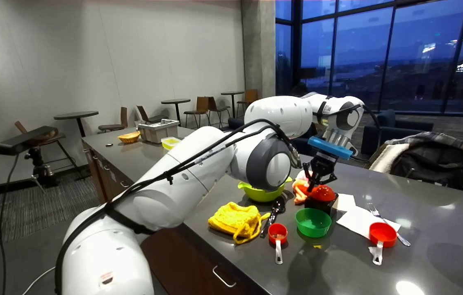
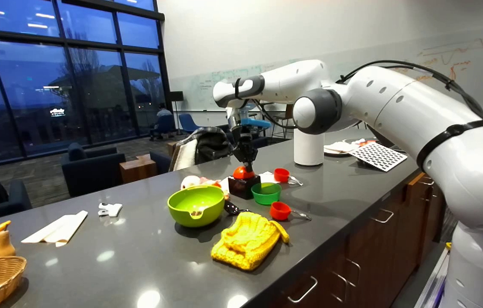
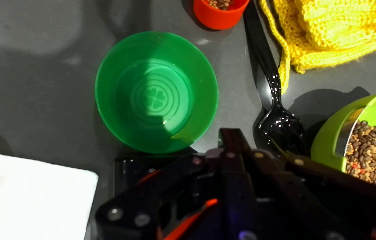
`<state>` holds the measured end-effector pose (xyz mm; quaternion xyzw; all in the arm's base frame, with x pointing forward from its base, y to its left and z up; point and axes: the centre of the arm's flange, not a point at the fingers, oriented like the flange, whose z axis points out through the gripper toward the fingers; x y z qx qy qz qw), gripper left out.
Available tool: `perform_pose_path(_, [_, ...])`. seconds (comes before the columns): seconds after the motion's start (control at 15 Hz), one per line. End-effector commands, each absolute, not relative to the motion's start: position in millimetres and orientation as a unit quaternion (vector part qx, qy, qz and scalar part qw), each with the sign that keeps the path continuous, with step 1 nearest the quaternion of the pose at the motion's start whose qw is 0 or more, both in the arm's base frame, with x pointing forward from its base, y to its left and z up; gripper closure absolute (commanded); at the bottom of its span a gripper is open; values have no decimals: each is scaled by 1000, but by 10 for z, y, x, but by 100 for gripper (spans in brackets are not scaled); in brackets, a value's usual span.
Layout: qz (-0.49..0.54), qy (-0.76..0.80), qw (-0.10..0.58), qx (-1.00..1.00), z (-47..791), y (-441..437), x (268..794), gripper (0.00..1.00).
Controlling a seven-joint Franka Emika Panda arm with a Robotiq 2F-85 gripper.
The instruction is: Press down on the orange button on the black box
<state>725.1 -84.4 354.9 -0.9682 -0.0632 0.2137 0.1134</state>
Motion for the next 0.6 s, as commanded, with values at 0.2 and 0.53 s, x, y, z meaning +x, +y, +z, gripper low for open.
perform_pose_path(0.2, [188,-84,109,-972,3834,-894,7538,100])
perform_pose_path(0.53, [147,-105,94,-979,4110,-861,7648,100])
